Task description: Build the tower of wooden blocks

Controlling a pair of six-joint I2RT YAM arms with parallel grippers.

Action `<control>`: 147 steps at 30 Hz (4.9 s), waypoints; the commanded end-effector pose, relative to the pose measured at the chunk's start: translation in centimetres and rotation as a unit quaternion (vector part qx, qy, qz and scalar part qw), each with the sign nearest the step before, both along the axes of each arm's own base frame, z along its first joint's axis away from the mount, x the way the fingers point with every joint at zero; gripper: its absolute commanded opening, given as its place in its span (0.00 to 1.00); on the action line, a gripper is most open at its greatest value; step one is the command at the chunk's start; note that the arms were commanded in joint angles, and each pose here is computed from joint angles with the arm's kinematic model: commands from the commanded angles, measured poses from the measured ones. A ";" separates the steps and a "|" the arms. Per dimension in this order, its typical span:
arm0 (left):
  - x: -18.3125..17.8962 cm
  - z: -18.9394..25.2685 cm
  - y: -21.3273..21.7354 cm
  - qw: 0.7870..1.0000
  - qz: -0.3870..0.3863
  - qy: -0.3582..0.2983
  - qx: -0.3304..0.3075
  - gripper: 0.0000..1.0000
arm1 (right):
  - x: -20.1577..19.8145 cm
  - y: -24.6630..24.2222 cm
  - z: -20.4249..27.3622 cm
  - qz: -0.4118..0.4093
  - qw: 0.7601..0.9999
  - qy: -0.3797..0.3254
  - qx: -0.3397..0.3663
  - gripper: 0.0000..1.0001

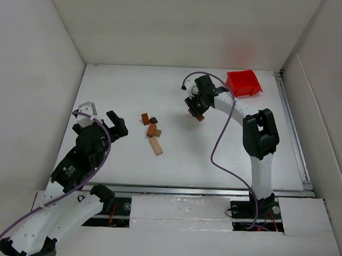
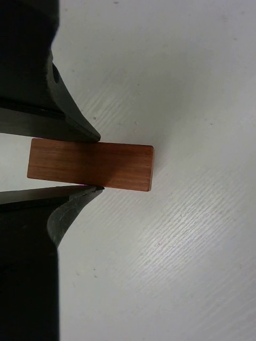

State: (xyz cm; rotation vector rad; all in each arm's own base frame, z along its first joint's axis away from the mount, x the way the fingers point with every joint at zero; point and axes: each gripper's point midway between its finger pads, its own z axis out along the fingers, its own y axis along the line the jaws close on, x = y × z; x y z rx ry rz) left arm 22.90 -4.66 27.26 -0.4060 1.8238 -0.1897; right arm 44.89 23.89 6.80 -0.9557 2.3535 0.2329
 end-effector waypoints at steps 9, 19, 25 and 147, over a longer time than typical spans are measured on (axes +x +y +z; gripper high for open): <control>0.5 0.4 -0.9 1.000 -0.022 -0.013 -0.002 0.99 | 2.8 -6.1 3.1 0.159 0.987 -0.032 -0.013 0.02; 0.5 0.3 -0.8 1.000 -0.019 -0.010 0.002 0.99 | 5.4 -7.3 0.8 0.106 0.994 -0.008 0.032 0.08; 0.4 0.4 -0.7 1.000 -0.019 -0.011 0.001 0.99 | 5.9 -7.7 0.9 0.091 0.995 -0.009 0.035 0.21; 0.7 0.0 -1.0 1.000 -0.022 -0.004 0.005 0.99 | 4.5 -7.0 0.9 0.164 0.984 -0.053 0.041 0.00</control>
